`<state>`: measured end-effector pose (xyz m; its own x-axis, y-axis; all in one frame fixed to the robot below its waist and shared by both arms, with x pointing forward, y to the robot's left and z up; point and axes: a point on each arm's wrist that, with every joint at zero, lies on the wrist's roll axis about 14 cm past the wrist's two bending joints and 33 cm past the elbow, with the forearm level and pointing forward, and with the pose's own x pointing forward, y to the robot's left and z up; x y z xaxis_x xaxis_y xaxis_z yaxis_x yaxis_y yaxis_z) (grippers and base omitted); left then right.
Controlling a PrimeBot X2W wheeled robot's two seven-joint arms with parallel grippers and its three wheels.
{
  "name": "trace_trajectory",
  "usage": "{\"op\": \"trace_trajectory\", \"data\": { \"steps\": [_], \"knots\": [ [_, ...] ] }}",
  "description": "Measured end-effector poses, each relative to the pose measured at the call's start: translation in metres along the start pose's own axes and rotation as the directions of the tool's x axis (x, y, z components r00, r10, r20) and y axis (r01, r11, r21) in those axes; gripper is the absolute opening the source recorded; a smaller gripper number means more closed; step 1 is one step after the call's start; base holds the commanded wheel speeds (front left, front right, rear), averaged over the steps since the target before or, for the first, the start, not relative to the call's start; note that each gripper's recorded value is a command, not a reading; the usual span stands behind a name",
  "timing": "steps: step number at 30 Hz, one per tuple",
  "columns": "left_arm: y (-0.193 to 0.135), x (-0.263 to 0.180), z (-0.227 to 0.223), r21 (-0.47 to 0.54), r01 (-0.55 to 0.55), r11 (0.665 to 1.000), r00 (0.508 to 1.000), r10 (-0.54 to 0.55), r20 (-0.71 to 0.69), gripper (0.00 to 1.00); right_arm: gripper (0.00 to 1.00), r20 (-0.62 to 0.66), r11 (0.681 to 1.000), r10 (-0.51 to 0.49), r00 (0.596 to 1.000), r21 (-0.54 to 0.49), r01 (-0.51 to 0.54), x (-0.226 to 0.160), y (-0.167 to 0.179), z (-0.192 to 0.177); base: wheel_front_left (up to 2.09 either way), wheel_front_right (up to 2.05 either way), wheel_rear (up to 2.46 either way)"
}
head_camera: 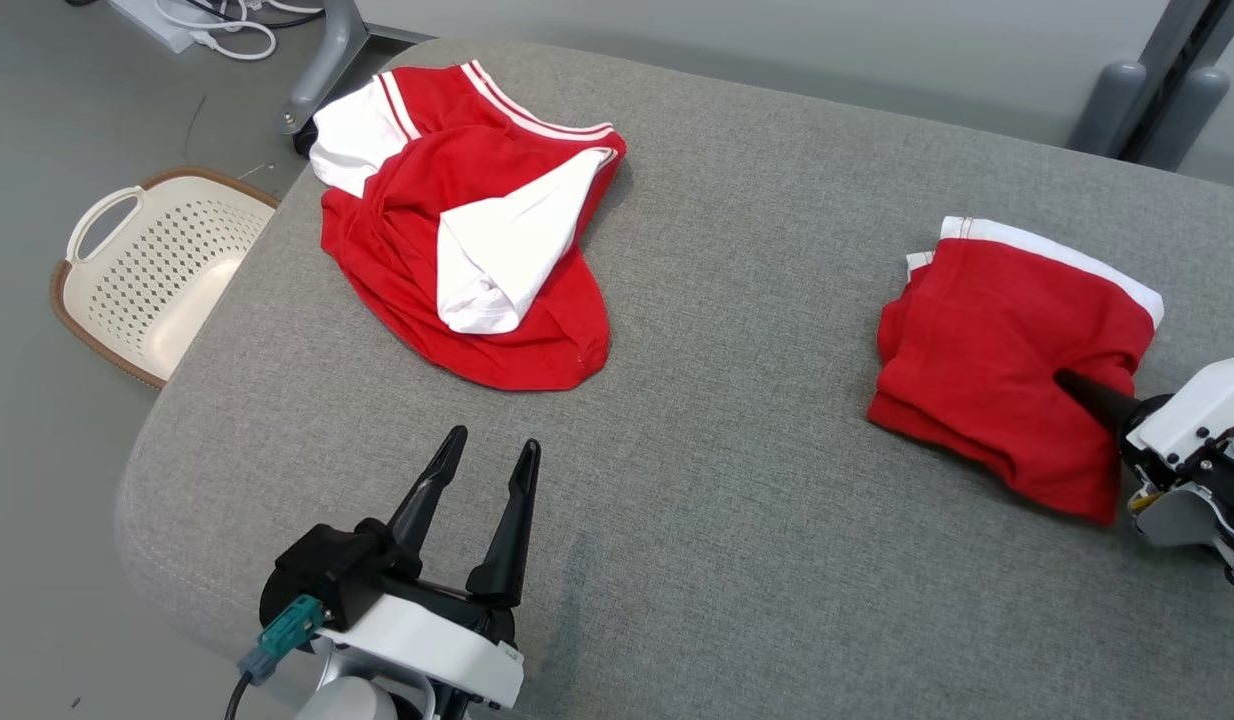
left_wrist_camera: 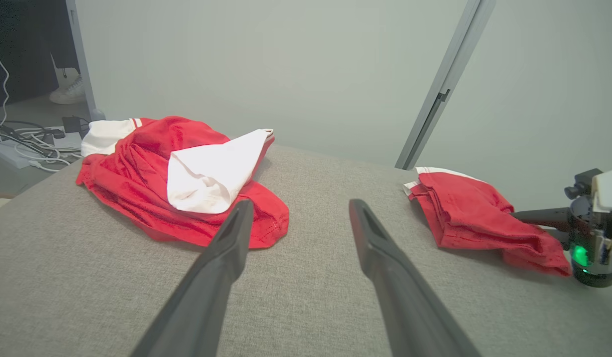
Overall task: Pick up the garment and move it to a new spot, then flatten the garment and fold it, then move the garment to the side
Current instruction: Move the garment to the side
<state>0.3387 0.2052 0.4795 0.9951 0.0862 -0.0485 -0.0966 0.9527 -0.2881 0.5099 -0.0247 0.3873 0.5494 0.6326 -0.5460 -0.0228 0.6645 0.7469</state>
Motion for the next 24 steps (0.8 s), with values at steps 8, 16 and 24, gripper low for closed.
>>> {"op": "trace_trajectory", "data": {
  "steps": [8, 16, 24],
  "knots": [
    [-0.013, 0.007, -0.007, -0.013, 0.043, 0.999, 0.999, -0.043, -0.011, 1.0, 0.0, 0.058, 0.997, 0.031, 0.998, -0.077, -0.027, -0.014, 0.01, 0.016, 0.0, 0.0, 0.0],
    [-0.042, 0.021, -0.019, -0.029, 0.14, 0.99, 0.989, -0.141, -0.038, 1.0, 0.0, 0.112, 0.965, 0.021, 0.993, -0.261, 0.009, -0.049, 0.008, 0.045, 0.0, 0.0, 0.0],
    [-0.069, 0.043, -0.037, -0.029, 0.231, 0.972, 0.969, -0.233, -0.082, 1.0, 0.0, 0.151, 0.914, -0.054, 0.987, -0.39, 0.109, -0.081, -0.02, 0.079, 0.0, 0.0, 0.0]
  ]
}}
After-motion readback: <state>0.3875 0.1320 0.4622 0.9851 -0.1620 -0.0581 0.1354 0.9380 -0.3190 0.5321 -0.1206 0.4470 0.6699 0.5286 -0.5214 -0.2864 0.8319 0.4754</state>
